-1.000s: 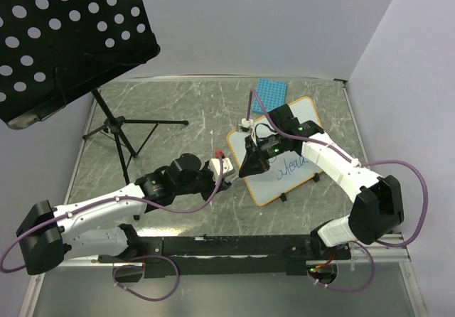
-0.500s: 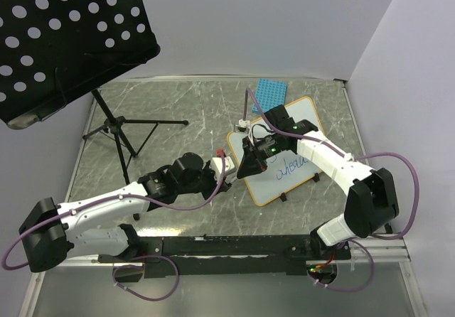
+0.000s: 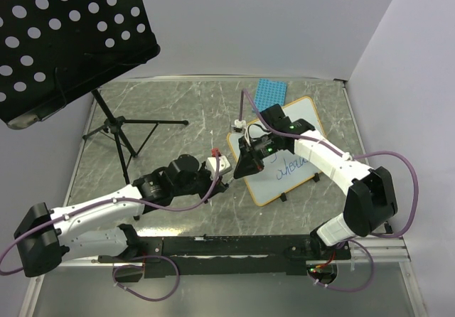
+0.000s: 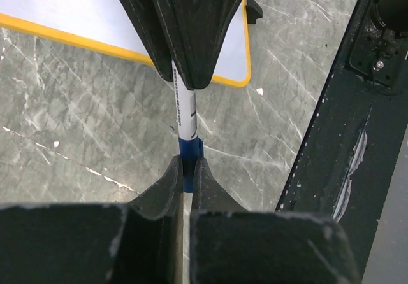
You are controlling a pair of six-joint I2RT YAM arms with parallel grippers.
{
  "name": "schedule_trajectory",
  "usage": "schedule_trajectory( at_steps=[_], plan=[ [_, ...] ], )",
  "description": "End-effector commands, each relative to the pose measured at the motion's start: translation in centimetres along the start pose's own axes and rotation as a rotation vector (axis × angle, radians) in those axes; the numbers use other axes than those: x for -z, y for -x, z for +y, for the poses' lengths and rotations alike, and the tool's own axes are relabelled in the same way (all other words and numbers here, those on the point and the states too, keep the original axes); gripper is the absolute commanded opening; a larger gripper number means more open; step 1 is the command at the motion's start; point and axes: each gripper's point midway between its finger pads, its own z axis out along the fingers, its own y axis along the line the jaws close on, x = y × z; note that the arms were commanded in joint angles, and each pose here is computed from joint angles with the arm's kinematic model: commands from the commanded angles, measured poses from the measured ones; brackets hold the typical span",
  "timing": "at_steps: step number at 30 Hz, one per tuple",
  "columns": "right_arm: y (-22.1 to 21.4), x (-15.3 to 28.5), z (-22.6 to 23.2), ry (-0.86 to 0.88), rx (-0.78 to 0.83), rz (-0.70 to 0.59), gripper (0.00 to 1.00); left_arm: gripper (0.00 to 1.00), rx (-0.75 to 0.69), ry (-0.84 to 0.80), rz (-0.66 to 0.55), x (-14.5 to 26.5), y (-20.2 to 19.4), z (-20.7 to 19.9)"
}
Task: Write a sentence on the whiteboard
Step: Insert the whiteboard marker without the cap into the pen cap, then put down the whiteboard marker at the center of the board.
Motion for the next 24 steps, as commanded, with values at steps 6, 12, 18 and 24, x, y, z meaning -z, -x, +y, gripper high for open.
schedule_trajectory(
  at_steps=[6, 12, 18, 24],
  plan=[
    [3.8, 2.4, 4.1, 0.038, 0.199, -0.005, 0.62, 0.01, 0.011, -0.061, -0.337, 3.0, 6.7, -1.9],
    [8.6, 7.6, 4.8, -0.102, 0.336, -0.096, 1.00, 0.01, 0.106, -0.042, -0.284, 4.7, 3.1, -1.9],
    [11.6, 13.4, 4.5, -0.259, 0.366, -0.215, 1.00, 0.01, 0.261, 0.066, -0.256, 4.4, 2.0, -0.2],
    [9.6, 16.3, 3.9, -0.429, 0.333, -0.295, 1.00, 0.01, 0.715, 0.221, -0.154, 2.8, -3.4, 5.2]
  ],
)
